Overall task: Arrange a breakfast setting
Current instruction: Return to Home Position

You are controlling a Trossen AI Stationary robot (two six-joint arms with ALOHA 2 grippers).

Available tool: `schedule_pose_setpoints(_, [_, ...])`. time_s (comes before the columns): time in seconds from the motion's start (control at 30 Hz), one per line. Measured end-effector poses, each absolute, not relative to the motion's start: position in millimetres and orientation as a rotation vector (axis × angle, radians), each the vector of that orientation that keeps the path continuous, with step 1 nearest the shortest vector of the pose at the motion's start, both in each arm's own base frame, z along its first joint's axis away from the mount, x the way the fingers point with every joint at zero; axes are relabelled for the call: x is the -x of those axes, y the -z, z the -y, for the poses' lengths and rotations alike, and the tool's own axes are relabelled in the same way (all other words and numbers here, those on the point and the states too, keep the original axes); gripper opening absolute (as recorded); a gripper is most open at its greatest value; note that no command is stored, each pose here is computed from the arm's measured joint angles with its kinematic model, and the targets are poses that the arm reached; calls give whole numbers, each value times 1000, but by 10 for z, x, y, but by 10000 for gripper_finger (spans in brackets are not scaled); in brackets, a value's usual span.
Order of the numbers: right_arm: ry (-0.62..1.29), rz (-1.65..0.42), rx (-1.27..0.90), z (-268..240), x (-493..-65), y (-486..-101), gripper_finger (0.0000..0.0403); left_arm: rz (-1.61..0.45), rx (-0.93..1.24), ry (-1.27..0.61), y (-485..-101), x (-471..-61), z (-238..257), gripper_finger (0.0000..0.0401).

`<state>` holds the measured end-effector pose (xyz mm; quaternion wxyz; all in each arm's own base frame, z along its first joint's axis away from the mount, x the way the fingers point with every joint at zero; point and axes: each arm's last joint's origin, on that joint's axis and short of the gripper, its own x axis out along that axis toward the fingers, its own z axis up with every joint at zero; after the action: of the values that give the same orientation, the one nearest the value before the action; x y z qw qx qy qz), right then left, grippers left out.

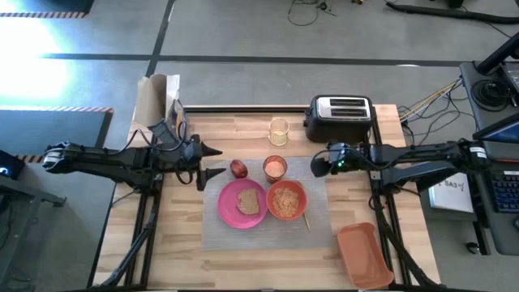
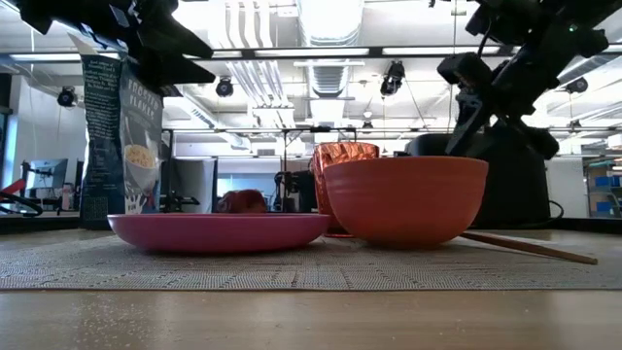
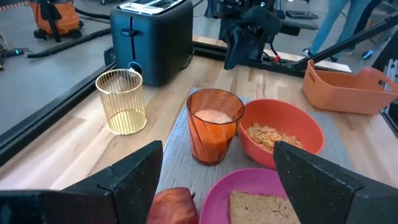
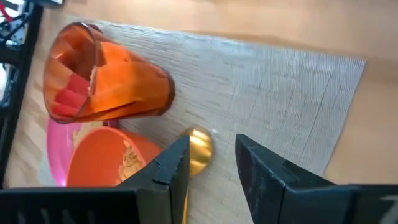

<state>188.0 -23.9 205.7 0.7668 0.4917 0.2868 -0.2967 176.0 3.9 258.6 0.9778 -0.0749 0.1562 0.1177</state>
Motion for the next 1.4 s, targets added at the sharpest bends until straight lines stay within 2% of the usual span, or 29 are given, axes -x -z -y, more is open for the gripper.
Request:
schedule_pose_setpoints(0.2, [620,-547,-804,301,-1824,-2182,118,-293,124,-224,-2609,-1767,-30,291])
schedule_pose_setpoints(0.4, [533,-457,-497,314,-1800,-2337,117,-375,120,-144,-2538,-1747,13,291])
schedule_pose_setpoints(0.6, [448,-371,-268,319,-1842,-2304,117,-322,111,-94,-2527,-1763,93,291])
schedule_pose_setpoints(0.97, [373,-57,-298,292,-1713,-1849,106,-213,172,-76,-2304,-1692,112,291])
schedule_pose_setpoints(1.23, [369,-7,-353,268,-1525,-1561,94,-248,49,-68,-2171,-1654,106,291])
schedule_pose_setpoints(1.4, [373,-34,-332,264,-1493,-1496,93,-266,69,-73,-2090,-1648,105,291])
